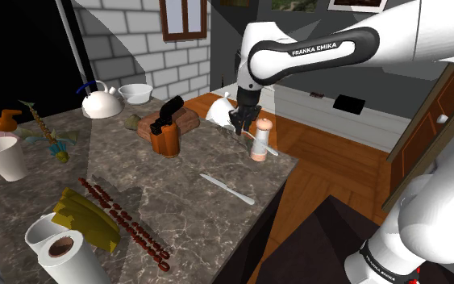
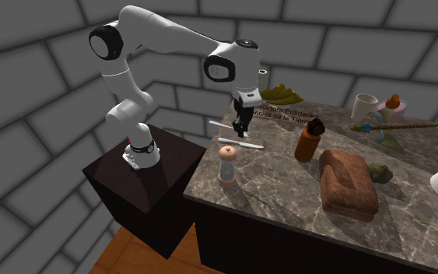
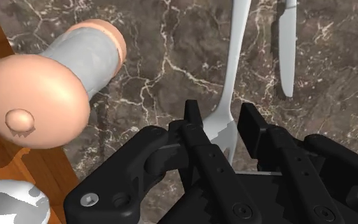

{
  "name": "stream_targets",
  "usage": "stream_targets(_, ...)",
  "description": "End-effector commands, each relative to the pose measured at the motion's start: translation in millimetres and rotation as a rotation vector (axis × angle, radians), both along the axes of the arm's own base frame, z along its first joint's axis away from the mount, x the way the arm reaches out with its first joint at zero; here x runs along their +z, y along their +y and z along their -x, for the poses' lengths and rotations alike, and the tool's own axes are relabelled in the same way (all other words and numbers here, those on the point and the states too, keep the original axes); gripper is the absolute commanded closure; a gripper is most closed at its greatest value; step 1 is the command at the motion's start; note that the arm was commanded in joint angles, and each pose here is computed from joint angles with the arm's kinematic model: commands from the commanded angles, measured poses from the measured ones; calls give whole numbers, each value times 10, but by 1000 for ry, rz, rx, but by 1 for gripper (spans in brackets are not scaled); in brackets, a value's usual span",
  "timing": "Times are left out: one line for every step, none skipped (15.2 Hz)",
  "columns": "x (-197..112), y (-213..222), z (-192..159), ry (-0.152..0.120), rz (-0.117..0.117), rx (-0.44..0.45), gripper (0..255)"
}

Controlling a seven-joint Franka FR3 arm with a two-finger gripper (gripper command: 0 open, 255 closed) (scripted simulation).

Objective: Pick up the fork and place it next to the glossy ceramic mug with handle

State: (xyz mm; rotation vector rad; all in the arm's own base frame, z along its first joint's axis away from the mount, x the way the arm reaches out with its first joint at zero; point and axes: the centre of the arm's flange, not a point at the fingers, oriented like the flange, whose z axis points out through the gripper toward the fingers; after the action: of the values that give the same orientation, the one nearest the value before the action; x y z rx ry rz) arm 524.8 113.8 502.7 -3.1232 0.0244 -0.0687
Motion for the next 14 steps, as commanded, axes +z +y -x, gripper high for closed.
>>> stream_targets(18,205,37,1,0,0,255)
stream_targets(19,334,68,1,0,0,255)
stream_targets(19,462,98,1,0,0,255)
stream_targets(20,590,129,1,0,0,255)
stream_targets(20,719,159,1,0,0,255)
stream_targets(21,847,190,1,0,0,255)
stream_targets(21,976,220,1,0,0,255)
stream_targets(21,1104,251,1,0,0,255)
stream_targets(22,1233,281,1,0,0,255)
stream_targets(22,1361,312,1,0,0,255)
stream_targets(23,1489,342,1,0,0,255)
stream_targets(23,1618,373,1,0,0,255)
stream_targets(23,1746,403,1,0,0,255)
stream_targets(24,1875,433,1,0,0,255)
